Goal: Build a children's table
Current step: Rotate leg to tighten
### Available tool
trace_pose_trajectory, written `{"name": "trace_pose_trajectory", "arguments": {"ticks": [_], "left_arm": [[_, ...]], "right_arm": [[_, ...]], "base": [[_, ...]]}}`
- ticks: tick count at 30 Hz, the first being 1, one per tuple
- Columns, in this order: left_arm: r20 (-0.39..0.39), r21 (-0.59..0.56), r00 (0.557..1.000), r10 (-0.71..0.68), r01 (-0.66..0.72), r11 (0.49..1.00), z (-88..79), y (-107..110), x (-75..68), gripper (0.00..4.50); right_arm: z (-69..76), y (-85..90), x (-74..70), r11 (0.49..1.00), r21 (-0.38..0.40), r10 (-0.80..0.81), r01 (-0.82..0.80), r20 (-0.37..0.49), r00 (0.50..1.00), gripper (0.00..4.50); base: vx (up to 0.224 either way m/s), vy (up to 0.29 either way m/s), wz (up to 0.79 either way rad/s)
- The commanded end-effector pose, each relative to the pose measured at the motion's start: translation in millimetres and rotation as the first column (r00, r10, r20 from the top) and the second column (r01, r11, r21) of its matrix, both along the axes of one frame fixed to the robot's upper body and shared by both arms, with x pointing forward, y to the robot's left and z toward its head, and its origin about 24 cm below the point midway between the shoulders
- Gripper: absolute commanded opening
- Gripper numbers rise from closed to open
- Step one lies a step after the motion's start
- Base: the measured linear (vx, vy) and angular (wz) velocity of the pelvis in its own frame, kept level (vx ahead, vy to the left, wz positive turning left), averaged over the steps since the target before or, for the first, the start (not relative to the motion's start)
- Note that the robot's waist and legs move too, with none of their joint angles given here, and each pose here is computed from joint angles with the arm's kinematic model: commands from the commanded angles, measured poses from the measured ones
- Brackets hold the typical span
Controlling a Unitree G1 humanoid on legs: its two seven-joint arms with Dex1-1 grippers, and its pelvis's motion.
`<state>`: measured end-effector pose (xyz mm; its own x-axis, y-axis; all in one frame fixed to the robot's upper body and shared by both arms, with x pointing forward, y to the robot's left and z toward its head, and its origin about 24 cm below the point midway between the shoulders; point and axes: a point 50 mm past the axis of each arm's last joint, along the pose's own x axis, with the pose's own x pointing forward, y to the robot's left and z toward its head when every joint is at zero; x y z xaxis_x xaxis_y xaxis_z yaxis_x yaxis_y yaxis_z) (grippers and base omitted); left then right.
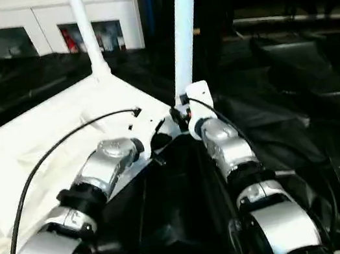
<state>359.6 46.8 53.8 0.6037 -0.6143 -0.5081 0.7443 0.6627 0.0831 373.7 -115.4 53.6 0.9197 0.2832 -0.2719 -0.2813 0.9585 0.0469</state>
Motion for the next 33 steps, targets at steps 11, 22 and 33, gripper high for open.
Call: {"name": "trace_pose_trajectory", "arguments": {"ticks": [11,22,33], "left_arm": [[0.086,0.035,0.988,-0.130,0.127,0.991,13.3,18.3,5.4,0.00],[0.075,0.023,0.876,-0.476,0.476,0.879,17.8,35.9,-17.5,0.00],[0.014,0.009,0.776,-0.631,0.631,0.776,18.6,46.9,-39.0,0.00]], "right_arm": [[7.6,-22.3,-8.9,0.978,0.017,0.204,-0.206,0.059,0.977,3.87],[16.3,-46.6,-57.5,0.727,-0.071,0.684,-0.682,-0.004,0.729,4.21],[15.0,-42.6,-64.7,0.669,-0.119,0.735,-0.734,-0.046,0.677,4.21]], "base": [[0.000,0.000,0.00],[0.000,0.000,0.00],[0.000,0.000,0.00]]}}
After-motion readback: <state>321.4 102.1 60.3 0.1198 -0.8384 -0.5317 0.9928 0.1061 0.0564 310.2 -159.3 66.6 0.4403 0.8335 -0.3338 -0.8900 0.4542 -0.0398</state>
